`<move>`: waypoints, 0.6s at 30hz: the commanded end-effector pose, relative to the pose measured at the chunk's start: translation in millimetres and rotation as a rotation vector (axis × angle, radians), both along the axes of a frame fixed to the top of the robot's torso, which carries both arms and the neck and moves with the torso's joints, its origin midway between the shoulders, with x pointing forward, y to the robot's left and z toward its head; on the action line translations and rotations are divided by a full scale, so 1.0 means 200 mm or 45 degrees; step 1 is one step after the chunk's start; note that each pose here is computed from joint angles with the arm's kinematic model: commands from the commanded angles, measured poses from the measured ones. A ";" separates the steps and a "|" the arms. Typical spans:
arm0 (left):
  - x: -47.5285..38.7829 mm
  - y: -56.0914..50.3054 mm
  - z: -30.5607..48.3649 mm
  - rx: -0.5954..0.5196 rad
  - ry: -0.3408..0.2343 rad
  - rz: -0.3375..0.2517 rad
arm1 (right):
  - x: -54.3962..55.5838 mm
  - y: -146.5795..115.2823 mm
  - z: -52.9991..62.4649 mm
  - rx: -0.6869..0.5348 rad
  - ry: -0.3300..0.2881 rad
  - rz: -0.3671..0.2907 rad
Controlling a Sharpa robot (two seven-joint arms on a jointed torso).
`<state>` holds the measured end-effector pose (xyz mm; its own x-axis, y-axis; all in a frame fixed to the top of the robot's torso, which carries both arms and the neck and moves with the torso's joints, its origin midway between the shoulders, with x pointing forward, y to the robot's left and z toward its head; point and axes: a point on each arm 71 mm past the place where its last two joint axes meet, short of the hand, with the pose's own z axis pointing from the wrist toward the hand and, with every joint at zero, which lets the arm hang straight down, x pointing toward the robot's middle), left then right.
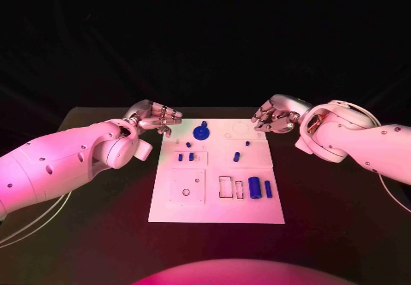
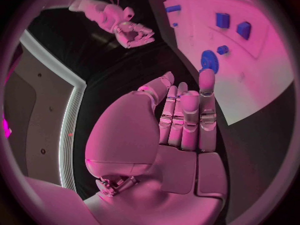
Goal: Assemble the parts on the task board
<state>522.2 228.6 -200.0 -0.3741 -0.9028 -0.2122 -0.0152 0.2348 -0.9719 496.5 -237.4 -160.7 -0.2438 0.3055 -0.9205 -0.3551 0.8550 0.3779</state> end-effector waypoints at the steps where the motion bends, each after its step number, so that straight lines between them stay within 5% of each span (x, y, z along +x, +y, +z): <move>1: -0.031 0.03 -0.002 -0.416 0.123 0.164 | -0.01 0.03 -0.03 -0.341 -0.112 0.051; 10: -0.118 0.00 -0.015 -0.532 0.186 0.142 | 0.00 0.11 -0.11 -0.500 -0.143 0.085; 18: -0.143 -0.02 -0.012 -0.557 0.196 0.126 | 0.00 0.17 -0.17 -0.543 -0.123 0.120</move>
<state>494.0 225.4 -204.4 -0.2898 -0.9348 0.2052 -0.1766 -0.1585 -0.9714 495.5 -203.1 -191.3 -0.1649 -0.0486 -0.9851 -0.4536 0.8906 0.0319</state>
